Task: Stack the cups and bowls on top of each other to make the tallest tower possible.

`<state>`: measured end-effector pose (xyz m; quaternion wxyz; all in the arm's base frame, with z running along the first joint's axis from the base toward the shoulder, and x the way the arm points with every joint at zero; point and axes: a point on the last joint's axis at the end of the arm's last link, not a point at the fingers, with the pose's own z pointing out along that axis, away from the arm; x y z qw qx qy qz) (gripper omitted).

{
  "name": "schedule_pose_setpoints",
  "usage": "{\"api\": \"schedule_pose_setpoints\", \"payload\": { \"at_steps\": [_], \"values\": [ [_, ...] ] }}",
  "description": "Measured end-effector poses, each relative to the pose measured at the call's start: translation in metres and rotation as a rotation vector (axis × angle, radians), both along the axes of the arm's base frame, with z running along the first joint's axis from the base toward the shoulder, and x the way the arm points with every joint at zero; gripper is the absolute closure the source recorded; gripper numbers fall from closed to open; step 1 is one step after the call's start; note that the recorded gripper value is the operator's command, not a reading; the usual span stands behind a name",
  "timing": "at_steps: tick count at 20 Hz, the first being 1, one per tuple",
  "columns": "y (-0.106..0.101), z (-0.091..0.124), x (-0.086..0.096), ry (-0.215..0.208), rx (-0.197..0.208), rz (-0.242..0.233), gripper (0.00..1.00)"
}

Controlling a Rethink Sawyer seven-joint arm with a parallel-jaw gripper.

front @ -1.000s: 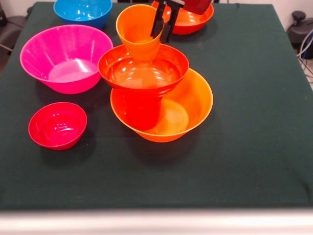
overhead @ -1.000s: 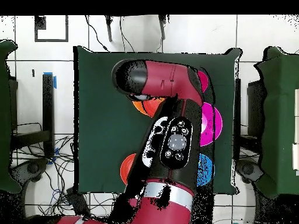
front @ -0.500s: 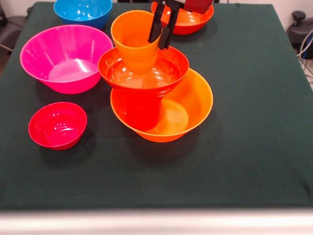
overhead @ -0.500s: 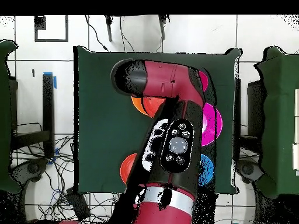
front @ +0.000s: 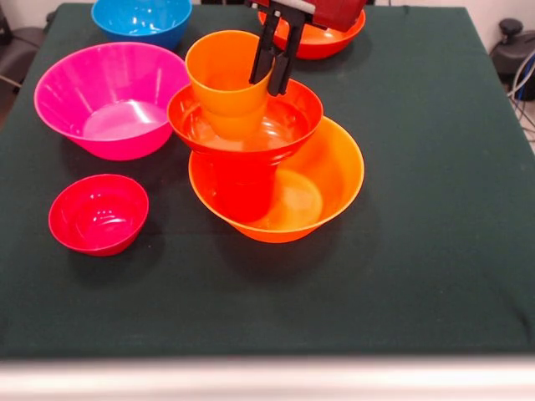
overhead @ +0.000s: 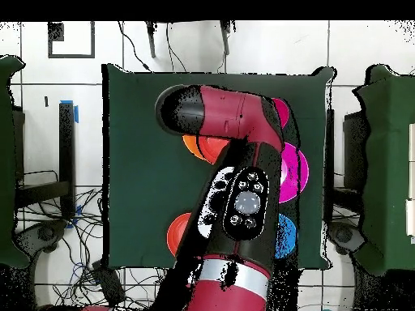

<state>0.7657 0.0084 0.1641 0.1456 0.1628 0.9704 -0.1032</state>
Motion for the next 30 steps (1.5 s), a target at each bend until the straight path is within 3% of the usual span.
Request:
{"api": "schedule_pose_setpoints", "payload": {
  "at_steps": [8,14,26,30],
  "values": [
    [0.001,-0.013,-0.017,0.039,0.011,-0.014,1.00],
    [0.004,-0.022,-0.027,0.045,0.011,-0.017,1.00],
    [0.014,-0.024,-0.035,-0.037,-0.005,0.011,1.00],
    [0.014,-0.024,-0.039,-0.044,-0.005,0.007,1.00]
  ]
}}
